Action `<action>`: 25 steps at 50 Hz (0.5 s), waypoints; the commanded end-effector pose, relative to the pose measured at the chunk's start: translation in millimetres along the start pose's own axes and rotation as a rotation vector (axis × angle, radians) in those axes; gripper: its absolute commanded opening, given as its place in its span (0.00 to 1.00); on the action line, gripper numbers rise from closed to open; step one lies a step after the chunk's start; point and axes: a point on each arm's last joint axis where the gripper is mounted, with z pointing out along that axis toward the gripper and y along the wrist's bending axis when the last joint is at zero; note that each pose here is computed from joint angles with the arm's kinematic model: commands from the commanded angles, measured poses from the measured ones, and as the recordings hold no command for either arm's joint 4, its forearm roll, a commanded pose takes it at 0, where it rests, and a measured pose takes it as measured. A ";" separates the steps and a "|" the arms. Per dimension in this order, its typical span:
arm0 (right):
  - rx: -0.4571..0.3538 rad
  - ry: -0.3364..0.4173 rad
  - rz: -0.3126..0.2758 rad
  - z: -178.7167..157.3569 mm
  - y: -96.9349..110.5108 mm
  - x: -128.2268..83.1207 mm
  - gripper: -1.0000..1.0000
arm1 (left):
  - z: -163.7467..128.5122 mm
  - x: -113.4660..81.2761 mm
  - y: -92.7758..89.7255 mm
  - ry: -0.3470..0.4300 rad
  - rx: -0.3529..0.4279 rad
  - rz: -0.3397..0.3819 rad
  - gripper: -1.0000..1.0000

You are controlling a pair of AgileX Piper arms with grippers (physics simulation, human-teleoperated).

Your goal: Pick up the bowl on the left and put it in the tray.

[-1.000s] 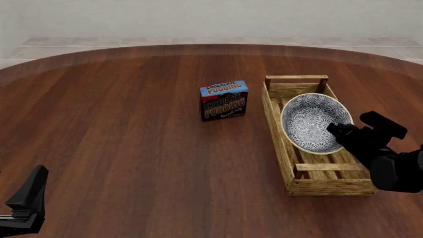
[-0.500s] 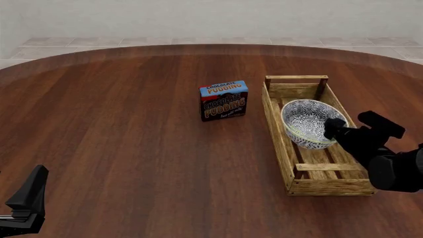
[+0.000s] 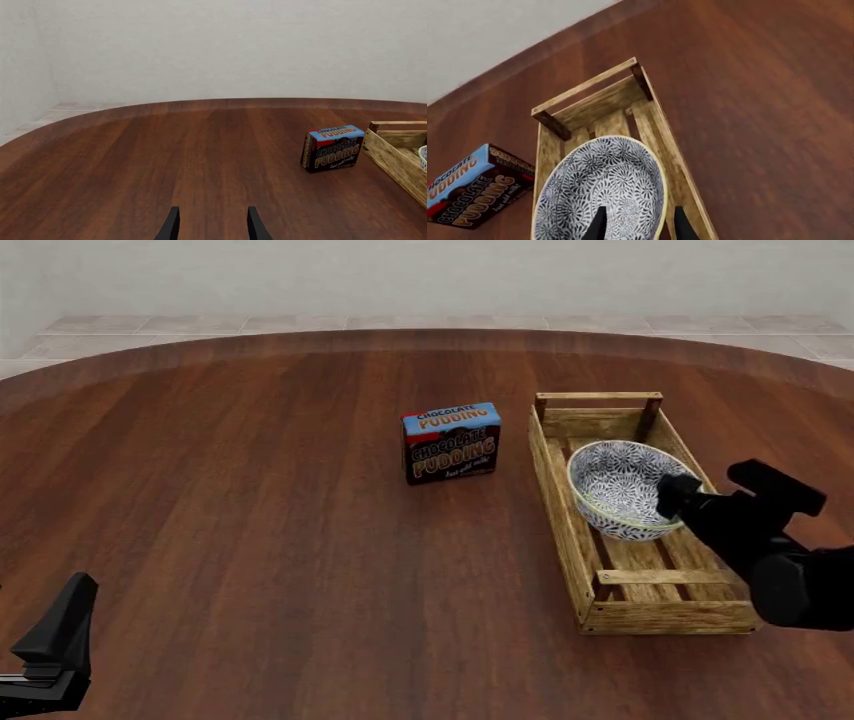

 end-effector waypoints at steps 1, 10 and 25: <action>-0.013 -0.014 -0.009 -8.7 4.7 -5.7 1.00 | 0.0 0.0 0.0 0.000 0.000 0.000 1.00; -0.022 -0.030 -0.016 -17.5 7.7 -11.3 1.00 | 0.0 0.0 0.0 0.000 0.000 0.000 1.00; -0.062 -0.067 -0.019 -43.9 20.7 -26.2 1.00 | 0.0 0.0 0.0 0.000 0.000 0.000 1.00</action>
